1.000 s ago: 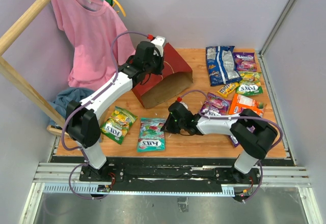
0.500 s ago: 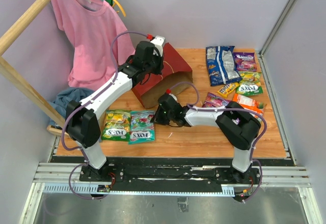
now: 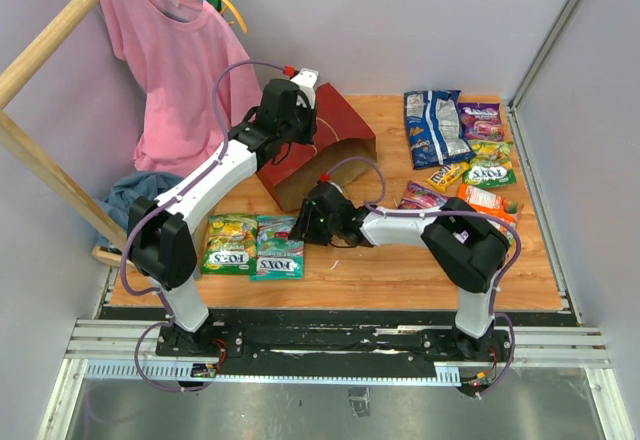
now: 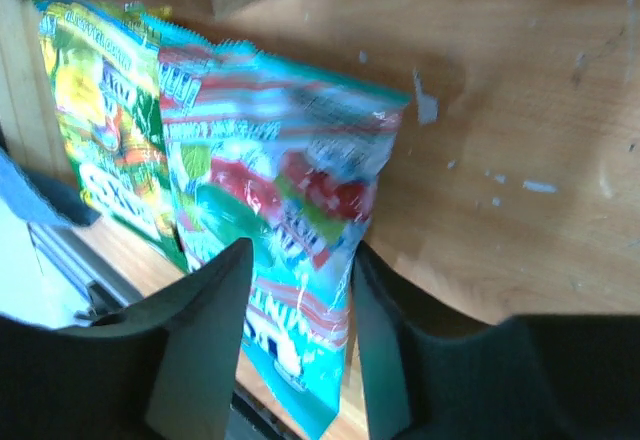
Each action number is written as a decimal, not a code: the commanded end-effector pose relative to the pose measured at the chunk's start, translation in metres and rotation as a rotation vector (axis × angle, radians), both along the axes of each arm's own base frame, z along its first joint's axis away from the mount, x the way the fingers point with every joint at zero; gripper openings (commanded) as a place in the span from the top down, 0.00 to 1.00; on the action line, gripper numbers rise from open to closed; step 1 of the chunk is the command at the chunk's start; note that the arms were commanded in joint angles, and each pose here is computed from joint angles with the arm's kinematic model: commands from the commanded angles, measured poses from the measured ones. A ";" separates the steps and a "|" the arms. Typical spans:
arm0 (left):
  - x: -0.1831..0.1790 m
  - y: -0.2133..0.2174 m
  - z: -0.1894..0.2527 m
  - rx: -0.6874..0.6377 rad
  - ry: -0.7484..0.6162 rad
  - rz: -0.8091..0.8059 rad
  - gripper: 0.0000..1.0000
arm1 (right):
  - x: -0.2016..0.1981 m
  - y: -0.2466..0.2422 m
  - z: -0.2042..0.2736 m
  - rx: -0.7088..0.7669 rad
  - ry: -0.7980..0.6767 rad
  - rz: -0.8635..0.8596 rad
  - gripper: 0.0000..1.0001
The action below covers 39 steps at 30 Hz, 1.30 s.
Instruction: Take the snacks out of the paper bag
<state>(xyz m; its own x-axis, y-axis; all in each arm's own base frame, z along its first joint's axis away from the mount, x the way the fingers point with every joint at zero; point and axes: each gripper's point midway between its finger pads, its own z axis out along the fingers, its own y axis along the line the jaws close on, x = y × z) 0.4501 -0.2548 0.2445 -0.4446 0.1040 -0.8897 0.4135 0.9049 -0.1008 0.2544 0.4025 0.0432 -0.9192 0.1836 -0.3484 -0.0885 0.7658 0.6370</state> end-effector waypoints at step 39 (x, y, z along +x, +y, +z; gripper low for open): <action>-0.004 0.008 0.033 -0.015 -0.059 -0.001 1.00 | 0.118 -0.142 -0.009 -0.202 -0.260 0.083 0.66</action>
